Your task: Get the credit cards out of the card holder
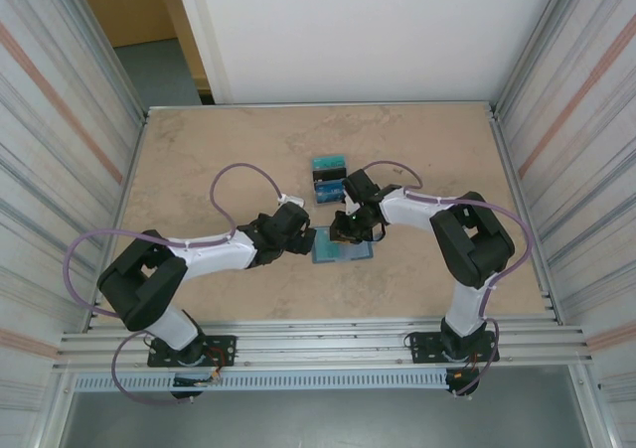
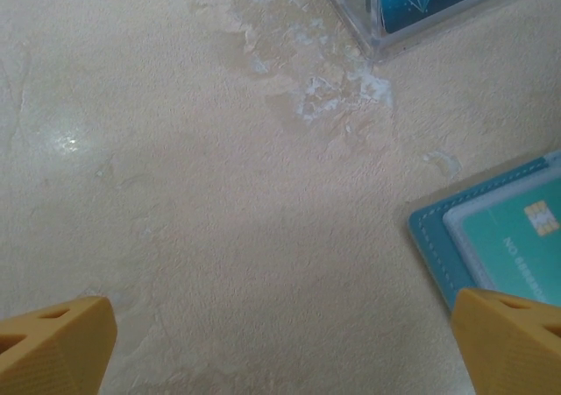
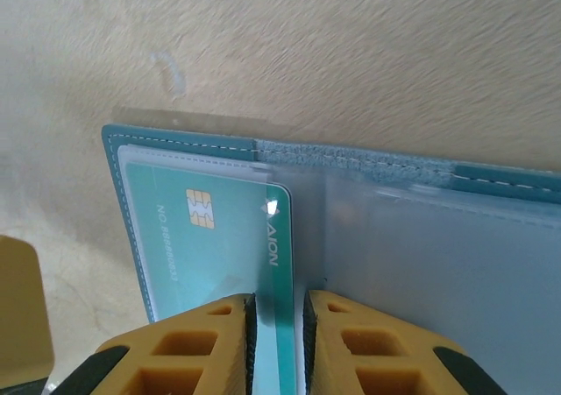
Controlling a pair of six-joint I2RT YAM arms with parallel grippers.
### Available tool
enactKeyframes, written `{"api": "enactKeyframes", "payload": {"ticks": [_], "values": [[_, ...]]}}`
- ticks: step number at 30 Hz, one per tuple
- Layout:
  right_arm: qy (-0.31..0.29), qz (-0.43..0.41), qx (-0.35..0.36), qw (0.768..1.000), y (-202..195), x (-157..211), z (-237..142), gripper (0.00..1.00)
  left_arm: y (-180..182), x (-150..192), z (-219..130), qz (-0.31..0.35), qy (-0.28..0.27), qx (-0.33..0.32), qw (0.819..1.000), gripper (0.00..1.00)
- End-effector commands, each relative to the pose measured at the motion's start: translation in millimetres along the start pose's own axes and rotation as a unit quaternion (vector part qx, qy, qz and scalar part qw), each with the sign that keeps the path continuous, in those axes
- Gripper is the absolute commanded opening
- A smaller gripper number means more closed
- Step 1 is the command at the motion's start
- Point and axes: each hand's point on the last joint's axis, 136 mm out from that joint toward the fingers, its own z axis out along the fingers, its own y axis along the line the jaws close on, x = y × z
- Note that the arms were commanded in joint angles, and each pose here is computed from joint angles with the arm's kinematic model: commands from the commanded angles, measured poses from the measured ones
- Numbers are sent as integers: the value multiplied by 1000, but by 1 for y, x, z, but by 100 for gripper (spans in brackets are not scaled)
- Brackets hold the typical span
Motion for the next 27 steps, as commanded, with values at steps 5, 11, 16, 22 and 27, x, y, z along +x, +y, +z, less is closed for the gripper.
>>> {"api": "enactKeyframes", "payload": {"ticks": [5, 11, 16, 22, 27], "values": [[14, -1, -22, 1000, 10, 8, 1, 22, 2, 11, 1, 14, 20, -23, 999, 99], [17, 0, -15, 1000, 7, 10, 3, 21, -9, 12, 4, 26, 20, -7, 999, 99], [17, -5, 4, 1000, 3, 11, 4, 22, -12, 16, 12, 28, 30, -7, 999, 99], [21, -4, 7, 1000, 1, 13, 8, 23, -11, 27, 18, 36, 52, -15, 998, 99], [34, 4, -20, 999, 6, 15, 13, 22, -10, 31, 19, 43, 64, -20, 997, 99]]}}
